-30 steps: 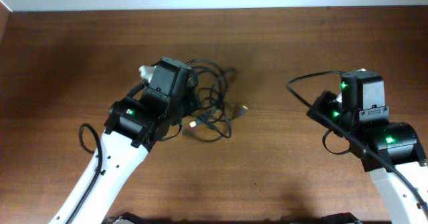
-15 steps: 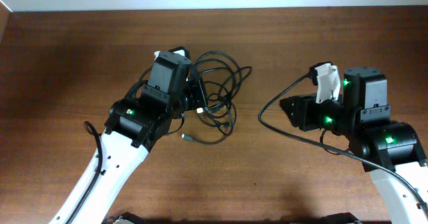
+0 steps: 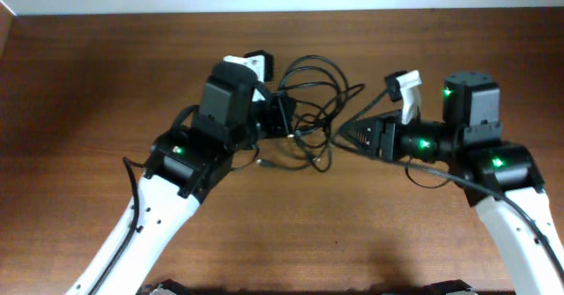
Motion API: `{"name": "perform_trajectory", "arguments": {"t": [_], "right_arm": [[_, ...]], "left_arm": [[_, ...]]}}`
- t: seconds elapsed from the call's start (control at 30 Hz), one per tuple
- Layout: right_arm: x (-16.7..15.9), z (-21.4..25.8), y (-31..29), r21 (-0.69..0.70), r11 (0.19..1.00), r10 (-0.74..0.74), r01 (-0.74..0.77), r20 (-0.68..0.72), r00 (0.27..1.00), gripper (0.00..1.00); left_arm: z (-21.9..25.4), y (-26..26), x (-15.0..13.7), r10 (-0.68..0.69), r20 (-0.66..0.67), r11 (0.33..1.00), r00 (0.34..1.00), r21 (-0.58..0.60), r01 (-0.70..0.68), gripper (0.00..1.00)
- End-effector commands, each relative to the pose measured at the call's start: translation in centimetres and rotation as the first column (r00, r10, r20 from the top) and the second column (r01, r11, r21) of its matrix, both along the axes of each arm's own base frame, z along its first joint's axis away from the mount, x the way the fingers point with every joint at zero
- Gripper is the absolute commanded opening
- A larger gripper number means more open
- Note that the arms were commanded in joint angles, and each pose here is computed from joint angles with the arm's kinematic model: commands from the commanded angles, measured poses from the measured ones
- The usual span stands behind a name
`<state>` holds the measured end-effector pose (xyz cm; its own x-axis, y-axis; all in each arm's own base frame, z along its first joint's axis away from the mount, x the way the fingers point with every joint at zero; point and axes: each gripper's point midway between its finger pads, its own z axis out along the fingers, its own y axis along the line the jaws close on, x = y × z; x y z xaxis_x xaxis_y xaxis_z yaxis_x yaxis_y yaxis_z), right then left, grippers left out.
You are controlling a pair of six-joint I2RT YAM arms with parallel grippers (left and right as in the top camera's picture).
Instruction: Untangle cables
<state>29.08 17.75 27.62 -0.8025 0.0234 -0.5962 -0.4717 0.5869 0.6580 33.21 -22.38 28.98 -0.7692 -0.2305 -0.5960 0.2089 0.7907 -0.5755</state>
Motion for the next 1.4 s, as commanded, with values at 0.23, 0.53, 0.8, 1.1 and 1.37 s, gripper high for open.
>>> {"name": "perform_trajectory", "arguments": {"t": [0.23,0.53,0.8,1.1,1.37], "right_arm": [[2.4,-2.1,0.5,-0.019,1.000,-0.011,0.010,-0.048,0.999,0.44],[3.0,-2.8,0.1,-0.050,0.998,-0.043,0.041,-0.048,0.998,0.04],[0.8,1.0,0.5,0.091,0.994,0.058,-0.058,0.002,0.998,0.04],[-2.4,8.7,-3.5,0.210,0.974,0.028,-0.080,0.240,0.970,0.04],[-1.2,11.4,-12.2,0.276,0.928,-0.316,0.252,0.222,0.922,0.04]], "left_arm": [[2.6,-5.1,-3.4,-0.156,0.074,0.984,0.985,-0.073,0.162,0.00],[2.6,-6.2,-4.5,-0.191,0.072,0.978,0.979,-0.073,0.196,0.00],[-0.2,-0.7,-1.7,0.087,0.083,0.983,0.993,0.152,-0.099,0.00],[-1.7,3.6,-1.2,0.233,0.112,0.912,0.966,0.319,-0.257,0.00],[-4.2,6.4,-3.2,0.261,0.042,0.843,0.964,0.476,-0.249,0.00]]}}
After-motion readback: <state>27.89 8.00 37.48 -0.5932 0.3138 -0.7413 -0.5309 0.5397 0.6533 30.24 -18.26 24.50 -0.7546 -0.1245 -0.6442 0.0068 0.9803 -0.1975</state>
